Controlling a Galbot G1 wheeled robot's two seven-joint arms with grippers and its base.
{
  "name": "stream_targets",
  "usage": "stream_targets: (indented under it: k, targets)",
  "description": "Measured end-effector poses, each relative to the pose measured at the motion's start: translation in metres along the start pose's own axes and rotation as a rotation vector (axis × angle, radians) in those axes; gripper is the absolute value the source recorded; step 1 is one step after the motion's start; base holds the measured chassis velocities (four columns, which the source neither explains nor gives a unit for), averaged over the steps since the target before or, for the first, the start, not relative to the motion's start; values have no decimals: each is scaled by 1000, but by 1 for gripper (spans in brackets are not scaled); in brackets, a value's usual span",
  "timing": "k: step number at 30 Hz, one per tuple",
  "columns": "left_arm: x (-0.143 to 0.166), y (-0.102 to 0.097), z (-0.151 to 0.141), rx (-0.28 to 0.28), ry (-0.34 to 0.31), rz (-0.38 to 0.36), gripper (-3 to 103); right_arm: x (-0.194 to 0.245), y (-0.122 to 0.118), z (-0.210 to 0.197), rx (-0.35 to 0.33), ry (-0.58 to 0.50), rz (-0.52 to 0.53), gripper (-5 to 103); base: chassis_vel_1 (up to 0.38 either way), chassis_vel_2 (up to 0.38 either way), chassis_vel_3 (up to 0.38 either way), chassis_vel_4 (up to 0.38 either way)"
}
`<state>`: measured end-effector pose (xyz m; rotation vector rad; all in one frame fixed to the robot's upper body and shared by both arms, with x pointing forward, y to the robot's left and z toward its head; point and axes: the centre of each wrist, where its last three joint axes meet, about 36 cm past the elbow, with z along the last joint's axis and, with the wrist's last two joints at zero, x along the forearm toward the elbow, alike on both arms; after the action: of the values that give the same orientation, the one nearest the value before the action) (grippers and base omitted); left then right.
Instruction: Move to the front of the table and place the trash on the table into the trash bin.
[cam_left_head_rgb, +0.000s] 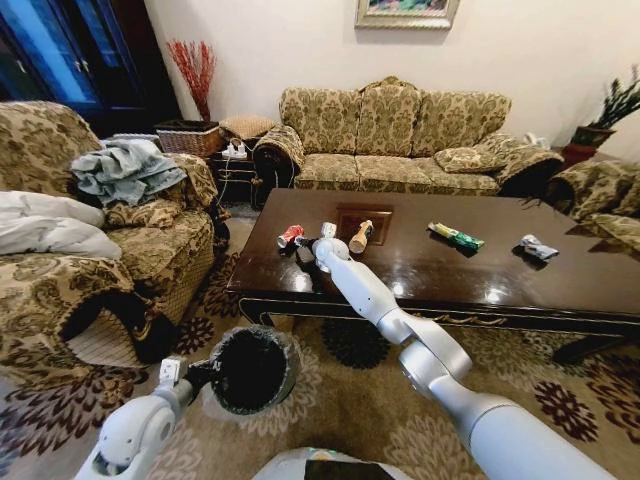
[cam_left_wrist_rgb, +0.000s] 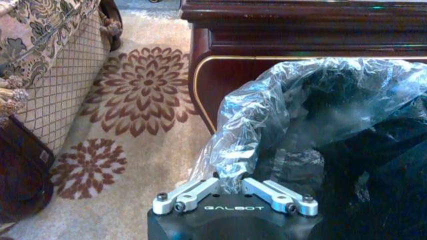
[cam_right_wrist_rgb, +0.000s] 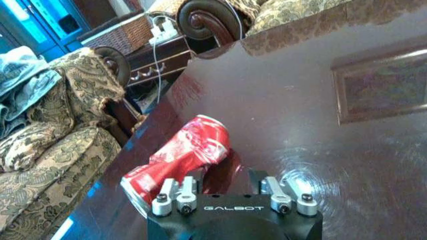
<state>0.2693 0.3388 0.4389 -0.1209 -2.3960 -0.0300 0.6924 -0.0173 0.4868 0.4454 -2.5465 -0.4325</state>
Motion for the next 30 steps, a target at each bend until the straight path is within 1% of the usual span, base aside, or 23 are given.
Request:
stream_targets:
  k: [2, 3, 5, 7, 8, 10, 11, 12, 13, 16, 17, 18, 19, 20, 21, 22, 23, 24, 25, 26, 27, 29, 30]
  targets:
    - [0, 0, 0, 0, 0, 0, 0, 0, 1, 1, 7, -4, -2, 38, 0, 0, 0, 0]
    - [0, 0, 0, 0, 0, 0, 0, 0, 1, 1, 7, -4, -2, 38, 0, 0, 0, 0]
    - [0, 1, 0, -1, -1, 2, 0, 2, 7, 3, 24, -9, -12, 27, 0, 0, 0, 0]
    - [0, 1, 0, -1, -2, 2, 0, 2, 8, 3, 28, -10, -14, 27, 0, 0, 0, 0]
    - [0, 2, 0, -1, -3, 3, 0, 5, 16, 6, 45, -12, -28, 16, 0, 0, 0, 0]
    - [0, 2, 0, -1, -4, 4, 0, 8, 24, 10, 61, -15, -42, 16, 0, 0, 0, 0]
    - [0, 2, 0, -1, -5, 5, 0, 13, 34, 13, 77, -22, -60, 5, 0, 0, 0, 0]
    - [0, 2, 0, -1, -5, 5, 0, 17, 43, 14, 94, -29, -76, 5, 0, 0, 0, 0]
    - [0, 2, 0, -1, -5, 5, 0, 17, 43, 14, 94, -29, -76, 5, 0, 0, 0, 0]
    - [0, 2, -1, 2, -11, 6, 0, 42, 87, 22, 216, -91, -164, 1, 0, 0, 0, 0]
    - [0, 2, -1, 2, -11, 6, 0, 42, 87, 22, 216, -91, -164, 1, 0, 0, 0, 0]
    - [0, 2, -1, 4, -14, 5, 0, 49, 97, 26, 264, -113, -183, 0, 0, 0, 0, 0]
    - [0, 2, -1, 7, -17, 6, 0, 55, 102, 30, 309, -138, -202, 5, 0, 0, 0, 0]
    - [0, 2, -1, 12, -21, 6, 0, 64, 96, 35, 373, -169, -209, 11, 0, 0, 0, 0]
    - [0, 2, -1, 12, -21, 6, 0, 64, 96, 35, 373, -169, -209, 11, 0, 0, 0, 0]
    - [0, 2, 0, 15, -24, 6, 0, 71, 90, 38, 399, -183, -205, 16, 0, 0, 0, 0]
    - [0, 3, 0, 17, -24, 8, 0, 75, 85, 40, 409, -190, -198, 21, 0, 0, 0, 0]
    - [0, 3, 1, 21, -24, 10, 0, 80, 80, 42, 416, -198, -188, 21, 0, 0, 0, 0]
    - [-1, 5, 2, 25, -22, 11, 0, 87, 73, 43, 418, -206, -175, 27, 0, 0, 0, 0]
    - [-1, 5, 2, 25, -22, 11, 0, 87, 73, 43, 418, -206, -175, 27, 0, 0, 0, 0]
    - [-1, 8, 3, 29, -20, 9, 0, 93, 70, 44, 416, -210, -169, 32, 0, 0, 0, 0]
    - [-3, 21, 10, 49, -10, -19, 0, 114, 59, 51, 406, -194, -161, 43, 0, 0, 0, 0]
    - [-3, 21, 10, 49, -10, -19, 0, 114, 59, 51, 406, -194, -161, 43, 0, 0, 0, 0]
